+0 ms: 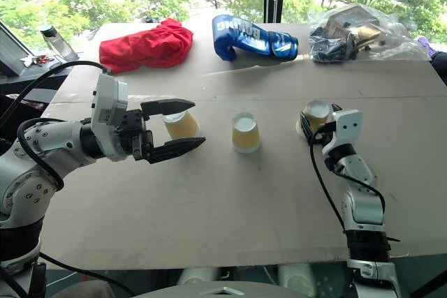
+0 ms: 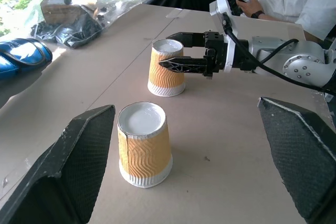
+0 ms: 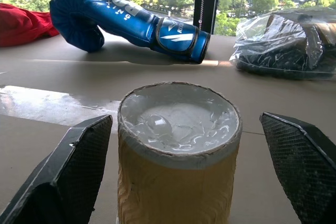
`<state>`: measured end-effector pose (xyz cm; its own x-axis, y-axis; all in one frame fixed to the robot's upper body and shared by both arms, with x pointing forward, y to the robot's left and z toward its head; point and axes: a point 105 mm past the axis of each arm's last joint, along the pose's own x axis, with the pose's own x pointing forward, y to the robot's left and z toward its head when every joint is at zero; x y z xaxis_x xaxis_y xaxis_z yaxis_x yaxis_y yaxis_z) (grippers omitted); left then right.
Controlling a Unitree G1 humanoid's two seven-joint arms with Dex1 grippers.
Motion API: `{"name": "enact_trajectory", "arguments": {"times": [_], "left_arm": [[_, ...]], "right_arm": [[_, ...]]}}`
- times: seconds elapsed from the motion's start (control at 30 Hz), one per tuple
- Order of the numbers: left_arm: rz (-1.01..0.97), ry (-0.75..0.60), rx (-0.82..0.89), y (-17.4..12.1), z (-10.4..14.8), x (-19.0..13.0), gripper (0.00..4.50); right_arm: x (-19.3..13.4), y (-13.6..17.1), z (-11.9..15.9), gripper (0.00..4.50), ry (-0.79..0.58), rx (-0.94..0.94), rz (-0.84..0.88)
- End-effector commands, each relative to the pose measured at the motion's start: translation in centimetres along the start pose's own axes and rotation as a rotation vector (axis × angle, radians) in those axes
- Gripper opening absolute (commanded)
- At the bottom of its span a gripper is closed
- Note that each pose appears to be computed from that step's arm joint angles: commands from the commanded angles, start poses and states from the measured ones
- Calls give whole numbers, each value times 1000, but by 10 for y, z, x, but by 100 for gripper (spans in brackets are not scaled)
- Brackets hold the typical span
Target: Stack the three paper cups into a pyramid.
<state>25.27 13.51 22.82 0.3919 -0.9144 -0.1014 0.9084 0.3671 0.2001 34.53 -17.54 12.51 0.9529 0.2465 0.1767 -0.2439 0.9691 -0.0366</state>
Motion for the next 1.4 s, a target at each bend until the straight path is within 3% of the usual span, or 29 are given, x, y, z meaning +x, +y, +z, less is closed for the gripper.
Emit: {"name": "enact_trajectory", "arguments": {"times": [0.03, 0.17, 0.2, 0.37, 0.57, 0.73, 1.13, 1.3, 1.4], "left_arm": [[6, -21, 47, 0, 8, -3, 450], [7, -28, 52, 0, 10, -3, 450], [7, -29, 52, 0, 10, -3, 450], [-1, -33, 53, 0, 10, -3, 450], [-51, 44, 13, -10, -7, -9, 450], [-53, 57, 4, -12, -13, -12, 450], [-37, 56, 1, -11, -14, -13, 450], [-33, 49, 3, -11, -13, -12, 450], [-27, 26, 10, -10, -9, -11, 450]], "right_arm": [[3, -3, 9, 380, -39, 22, -11], [4, -4, 9, 218, -45, 22, -6], [4, -4, 10, 204, -47, 21, -6], [4, 4, 18, 201, -77, 4, 53], [-8, 49, 9, 201, 4, 61, 341], [-11, 75, 5, 201, 42, 37, 470], [-10, 85, -6, 201, 89, 21, 506], [-10, 83, -3, 441, 84, 18, 513], [-10, 80, 4, 446, 49, 17, 514]]}}
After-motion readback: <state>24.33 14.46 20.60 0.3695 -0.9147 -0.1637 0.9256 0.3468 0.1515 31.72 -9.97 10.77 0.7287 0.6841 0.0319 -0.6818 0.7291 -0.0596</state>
